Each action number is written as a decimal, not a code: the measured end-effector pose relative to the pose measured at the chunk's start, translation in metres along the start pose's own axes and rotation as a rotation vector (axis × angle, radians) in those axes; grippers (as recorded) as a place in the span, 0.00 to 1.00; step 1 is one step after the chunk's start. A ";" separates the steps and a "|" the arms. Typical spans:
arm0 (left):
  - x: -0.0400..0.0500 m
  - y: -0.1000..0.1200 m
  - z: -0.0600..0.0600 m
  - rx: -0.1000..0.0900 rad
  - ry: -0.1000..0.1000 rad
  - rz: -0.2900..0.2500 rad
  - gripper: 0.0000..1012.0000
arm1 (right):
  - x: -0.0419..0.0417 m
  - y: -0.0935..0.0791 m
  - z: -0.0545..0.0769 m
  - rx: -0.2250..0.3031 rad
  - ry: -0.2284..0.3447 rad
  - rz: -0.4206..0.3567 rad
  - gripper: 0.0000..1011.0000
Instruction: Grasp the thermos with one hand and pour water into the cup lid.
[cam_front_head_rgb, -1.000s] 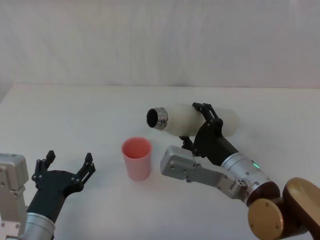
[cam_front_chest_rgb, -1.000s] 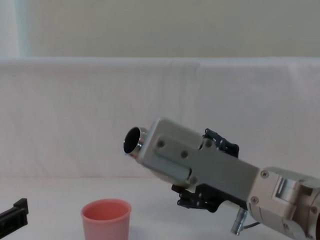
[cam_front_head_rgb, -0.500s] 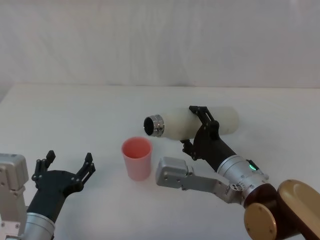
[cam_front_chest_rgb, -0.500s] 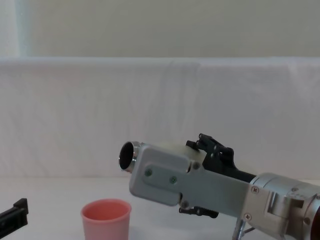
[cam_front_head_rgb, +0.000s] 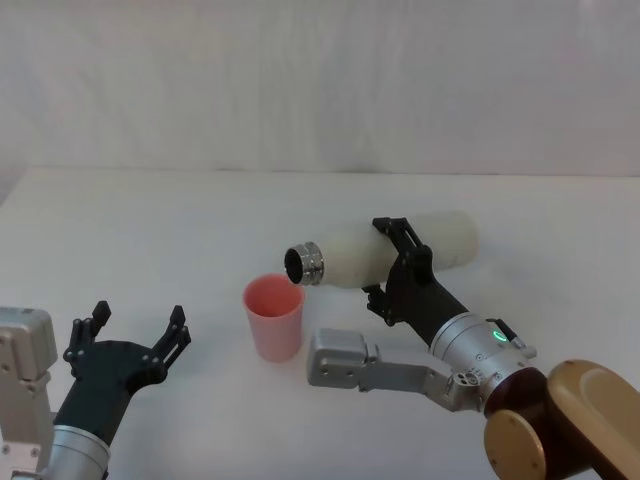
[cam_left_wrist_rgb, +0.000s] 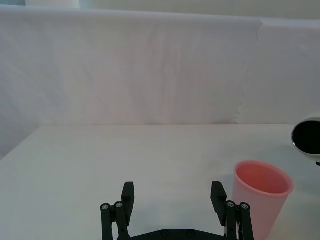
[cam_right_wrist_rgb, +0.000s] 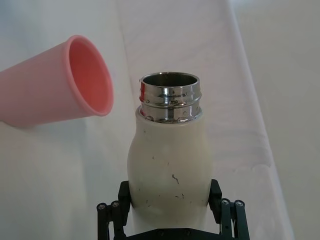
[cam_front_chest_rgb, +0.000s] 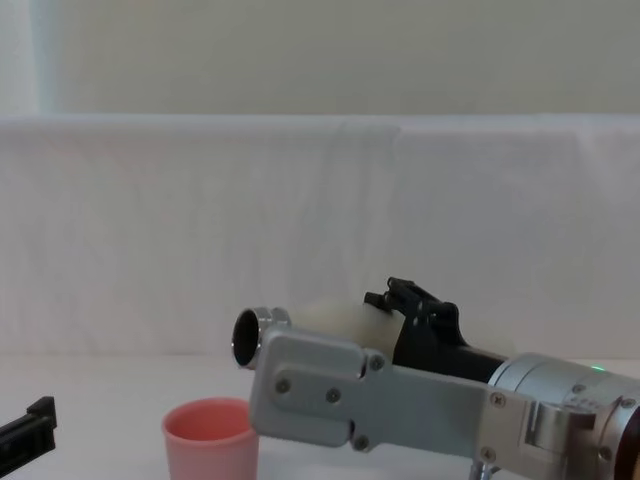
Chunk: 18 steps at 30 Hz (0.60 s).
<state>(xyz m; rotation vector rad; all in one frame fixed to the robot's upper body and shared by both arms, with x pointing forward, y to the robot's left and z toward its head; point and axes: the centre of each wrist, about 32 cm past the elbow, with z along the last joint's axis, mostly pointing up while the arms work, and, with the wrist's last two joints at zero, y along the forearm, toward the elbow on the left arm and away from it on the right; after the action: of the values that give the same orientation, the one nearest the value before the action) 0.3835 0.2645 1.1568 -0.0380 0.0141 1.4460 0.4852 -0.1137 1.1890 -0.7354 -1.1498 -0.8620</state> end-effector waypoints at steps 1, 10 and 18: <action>0.0000 0.000 0.000 0.000 0.000 0.000 0.99 | 0.0003 0.000 0.000 -0.001 -0.007 0.004 0.94; 0.0000 0.000 0.000 0.000 0.000 0.000 0.99 | 0.0039 0.002 0.001 -0.013 -0.040 0.030 0.94; 0.0000 0.000 0.000 0.000 0.000 0.000 0.99 | 0.0087 0.004 0.001 -0.027 -0.069 0.046 0.94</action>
<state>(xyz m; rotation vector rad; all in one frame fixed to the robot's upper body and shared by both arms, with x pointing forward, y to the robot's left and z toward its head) 0.3835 0.2645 1.1568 -0.0381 0.0141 1.4460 0.4897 -0.1128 1.1974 -0.8165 -1.1800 -0.8199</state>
